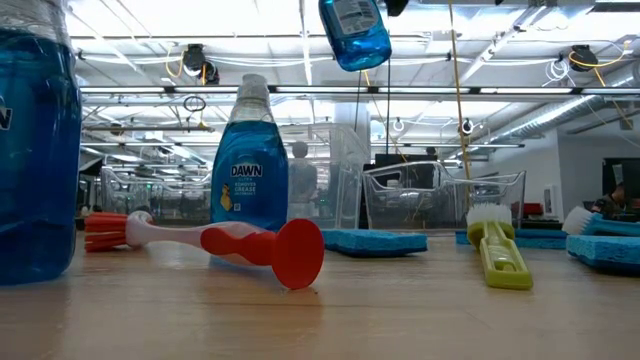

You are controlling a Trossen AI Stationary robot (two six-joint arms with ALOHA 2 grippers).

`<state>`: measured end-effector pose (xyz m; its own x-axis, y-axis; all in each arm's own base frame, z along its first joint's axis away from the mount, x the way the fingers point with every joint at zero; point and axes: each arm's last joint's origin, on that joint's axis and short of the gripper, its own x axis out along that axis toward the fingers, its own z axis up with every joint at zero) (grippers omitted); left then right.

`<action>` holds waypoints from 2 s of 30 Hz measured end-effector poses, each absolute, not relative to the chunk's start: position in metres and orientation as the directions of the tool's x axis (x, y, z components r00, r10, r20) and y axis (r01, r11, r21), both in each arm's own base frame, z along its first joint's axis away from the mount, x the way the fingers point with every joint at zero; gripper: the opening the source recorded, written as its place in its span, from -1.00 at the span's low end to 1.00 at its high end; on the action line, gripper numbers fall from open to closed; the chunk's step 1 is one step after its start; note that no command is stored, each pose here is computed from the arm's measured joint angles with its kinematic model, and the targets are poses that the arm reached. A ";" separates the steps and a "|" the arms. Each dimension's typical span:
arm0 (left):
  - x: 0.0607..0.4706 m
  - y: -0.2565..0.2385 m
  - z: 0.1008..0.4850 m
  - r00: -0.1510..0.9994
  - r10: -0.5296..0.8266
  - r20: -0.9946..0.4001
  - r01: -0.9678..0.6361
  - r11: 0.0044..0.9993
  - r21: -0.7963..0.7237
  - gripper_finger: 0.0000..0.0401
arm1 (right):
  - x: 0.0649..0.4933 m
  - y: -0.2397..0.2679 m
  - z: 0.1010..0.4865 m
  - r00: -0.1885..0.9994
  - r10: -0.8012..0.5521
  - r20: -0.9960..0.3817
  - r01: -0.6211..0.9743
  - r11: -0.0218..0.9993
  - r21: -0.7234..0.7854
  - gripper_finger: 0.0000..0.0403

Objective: Pick & Place Kitchen Sink Supplies
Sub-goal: Put the blue dish soap into the right transparent bin

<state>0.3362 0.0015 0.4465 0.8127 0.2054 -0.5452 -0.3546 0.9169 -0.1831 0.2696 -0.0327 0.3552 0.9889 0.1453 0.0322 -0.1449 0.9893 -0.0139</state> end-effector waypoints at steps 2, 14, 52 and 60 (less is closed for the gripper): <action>0.336 0.001 0.447 0.813 0.206 -0.545 -0.355 0.917 -0.183 -0.60 | 0.272 -0.033 0.354 0.989 0.145 0.033 -0.145 0.989 -0.014 0.48; 0.344 0.001 0.441 0.809 0.206 -0.551 -0.356 0.917 -0.180 -0.60 | 0.284 -0.036 0.349 0.984 0.164 0.072 -0.167 0.985 0.040 0.48; 0.355 0.000 0.435 0.818 0.190 -0.544 -0.333 0.926 -0.178 -0.60 | 0.290 -0.037 0.342 0.982 0.181 0.043 -0.184 0.980 0.078 -0.06; 0.355 0.000 0.435 0.819 0.186 -0.542 -0.331 0.926 -0.182 -0.60 | 0.290 -0.037 0.341 0.983 0.181 0.031 -0.183 0.980 0.078 -0.30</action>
